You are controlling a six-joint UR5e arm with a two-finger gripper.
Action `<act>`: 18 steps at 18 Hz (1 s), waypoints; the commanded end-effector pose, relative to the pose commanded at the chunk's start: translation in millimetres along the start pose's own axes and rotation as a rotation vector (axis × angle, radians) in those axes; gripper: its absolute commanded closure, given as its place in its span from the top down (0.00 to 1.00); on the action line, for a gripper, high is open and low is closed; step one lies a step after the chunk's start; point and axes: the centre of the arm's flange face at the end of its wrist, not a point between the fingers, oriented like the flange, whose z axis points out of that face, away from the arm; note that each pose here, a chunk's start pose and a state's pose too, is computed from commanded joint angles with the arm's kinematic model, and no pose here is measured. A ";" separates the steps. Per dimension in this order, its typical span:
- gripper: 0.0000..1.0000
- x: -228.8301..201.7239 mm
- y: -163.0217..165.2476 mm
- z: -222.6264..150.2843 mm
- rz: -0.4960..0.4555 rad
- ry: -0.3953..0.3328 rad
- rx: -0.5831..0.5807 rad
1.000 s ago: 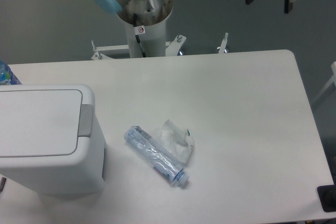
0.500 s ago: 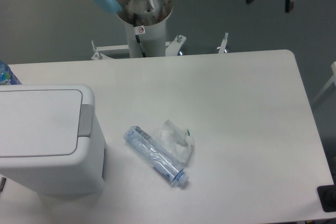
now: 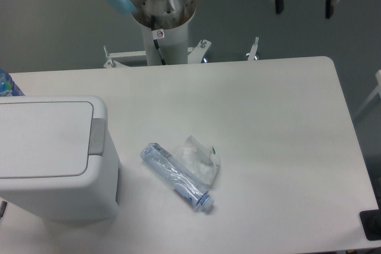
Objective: Open the trash can
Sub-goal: 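Move the open gripper over to the white trash can lid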
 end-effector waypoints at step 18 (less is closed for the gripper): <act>1.00 115.8 -157.6 53.8 -0.450 0.093 0.147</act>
